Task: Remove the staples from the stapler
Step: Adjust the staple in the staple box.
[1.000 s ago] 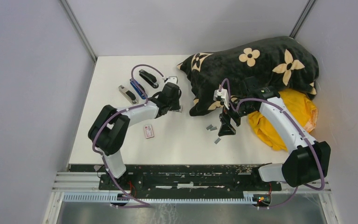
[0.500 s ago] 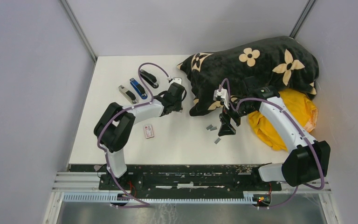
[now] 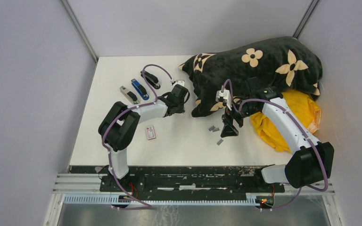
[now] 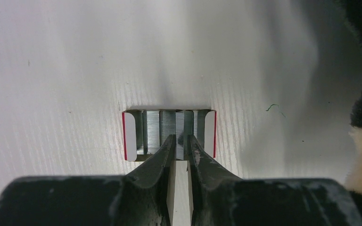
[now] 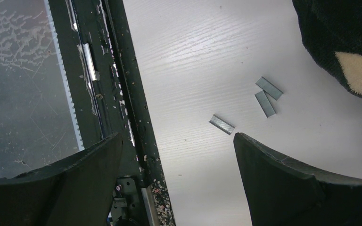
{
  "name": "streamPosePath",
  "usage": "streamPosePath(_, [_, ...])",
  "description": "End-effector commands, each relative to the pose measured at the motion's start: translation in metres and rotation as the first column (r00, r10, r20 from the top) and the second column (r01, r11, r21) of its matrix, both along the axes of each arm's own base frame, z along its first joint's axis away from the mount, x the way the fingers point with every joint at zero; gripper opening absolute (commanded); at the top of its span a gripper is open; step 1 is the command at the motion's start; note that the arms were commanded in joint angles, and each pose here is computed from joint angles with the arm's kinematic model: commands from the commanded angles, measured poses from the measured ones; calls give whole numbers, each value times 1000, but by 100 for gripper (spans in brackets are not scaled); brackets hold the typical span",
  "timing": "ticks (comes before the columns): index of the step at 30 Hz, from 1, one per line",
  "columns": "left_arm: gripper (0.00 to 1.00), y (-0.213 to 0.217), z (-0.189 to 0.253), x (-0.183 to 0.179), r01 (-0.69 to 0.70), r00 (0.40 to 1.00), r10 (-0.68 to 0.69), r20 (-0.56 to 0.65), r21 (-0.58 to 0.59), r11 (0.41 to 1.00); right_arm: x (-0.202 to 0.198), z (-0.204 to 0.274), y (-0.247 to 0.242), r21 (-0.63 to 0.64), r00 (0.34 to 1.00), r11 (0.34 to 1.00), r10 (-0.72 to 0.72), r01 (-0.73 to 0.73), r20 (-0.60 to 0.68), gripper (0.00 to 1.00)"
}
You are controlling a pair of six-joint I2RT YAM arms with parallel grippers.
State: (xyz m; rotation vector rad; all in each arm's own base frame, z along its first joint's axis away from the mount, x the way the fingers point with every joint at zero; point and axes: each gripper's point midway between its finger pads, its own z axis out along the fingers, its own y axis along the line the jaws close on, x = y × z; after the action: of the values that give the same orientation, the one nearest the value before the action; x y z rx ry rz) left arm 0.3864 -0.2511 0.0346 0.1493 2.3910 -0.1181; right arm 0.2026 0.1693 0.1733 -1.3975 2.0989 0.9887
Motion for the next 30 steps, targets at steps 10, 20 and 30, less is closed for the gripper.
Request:
streamPosePath(10, [14,-6,15,12,20,998,-21,53,18,1000,3,16,6,43,999,999,23,-24,34,95])
streamPosePath(20, [14,-5,15,12,17,999,-19,50,27,999,2,17,6,44,999,999,25,-26,33,95])
streamPosePath(30, [16,-5,10,13,18,999,-19,39,40,999,2,17,7,45,999,999,27,-29,32,95])
